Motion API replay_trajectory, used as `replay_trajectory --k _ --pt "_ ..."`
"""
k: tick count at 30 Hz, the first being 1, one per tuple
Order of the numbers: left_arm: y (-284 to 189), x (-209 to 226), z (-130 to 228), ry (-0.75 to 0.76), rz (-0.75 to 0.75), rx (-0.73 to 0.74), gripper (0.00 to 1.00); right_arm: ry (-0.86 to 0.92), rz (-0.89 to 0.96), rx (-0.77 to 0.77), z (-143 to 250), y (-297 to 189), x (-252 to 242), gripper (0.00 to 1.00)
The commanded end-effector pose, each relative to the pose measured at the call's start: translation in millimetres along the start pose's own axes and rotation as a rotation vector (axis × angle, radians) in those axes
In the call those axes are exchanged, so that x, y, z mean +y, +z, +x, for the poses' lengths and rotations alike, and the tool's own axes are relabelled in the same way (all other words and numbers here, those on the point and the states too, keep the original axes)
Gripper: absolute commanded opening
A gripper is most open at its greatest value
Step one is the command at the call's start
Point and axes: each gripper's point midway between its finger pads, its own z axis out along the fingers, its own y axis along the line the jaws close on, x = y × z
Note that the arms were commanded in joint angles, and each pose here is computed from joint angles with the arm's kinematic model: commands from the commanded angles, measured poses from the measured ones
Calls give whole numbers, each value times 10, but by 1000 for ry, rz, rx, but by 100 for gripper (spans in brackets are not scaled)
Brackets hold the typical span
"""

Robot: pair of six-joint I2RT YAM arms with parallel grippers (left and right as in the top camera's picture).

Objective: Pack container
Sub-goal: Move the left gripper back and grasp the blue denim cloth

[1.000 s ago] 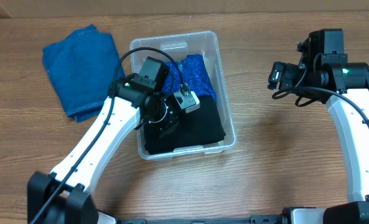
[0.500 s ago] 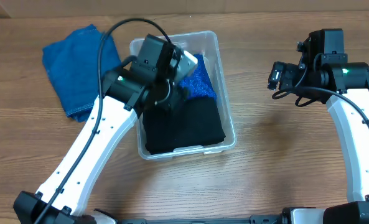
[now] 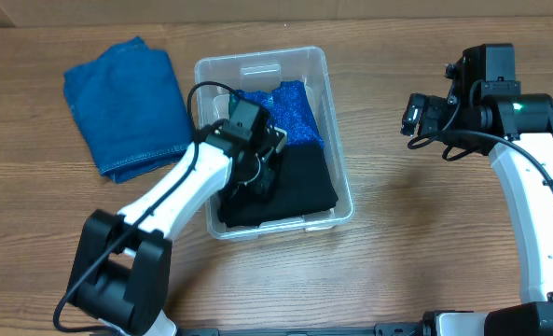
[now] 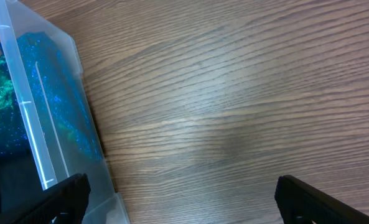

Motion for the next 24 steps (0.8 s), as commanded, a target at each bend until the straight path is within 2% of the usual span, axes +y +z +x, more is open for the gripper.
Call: replay_trajectory --k 1,3,6,7,8,9,10,14,16,21,24 --pt "445 302 380 -59 -78 167 4 2 7 -12 -24 -37 -12 100" --pt "260 217 294 -32 -76 141 4 2 7 -12 -24 -37 -12 100" --pt "-365 72 37 -8 -79 27 4 2 7 -13 -24 -37 -12 100" --pt "-701 63 -62 -1 -117 -45 5 2 7 -13 -24 -37 -12 100" --pt "-974 78 -109 -9 -158 -103 22 2 7 -13 -24 -37 -12 100" --pt "-1273 106 -126 -53 -197 -168 82 2 7 -13 -25 -37 -12 100" --pt "-1528 144 -123 -96 -224 -228 100 2 7 -13 -25 -37 -12 100" --pt "-2183 511 -27 -236 -280 -407 100 2 6 -14 -28 -37 -11 100" --pt "-2344 972 67 -385 -337 -444 100 2 6 -14 -28 -37 -11 100" --pt "-2232 2227 303 -705 -367 -443 100 2 6 -14 -28 -37 -11 100" --pt "-1915 2985 407 -830 -265 -479 100 2 6 -14 -26 -37 -12 100"
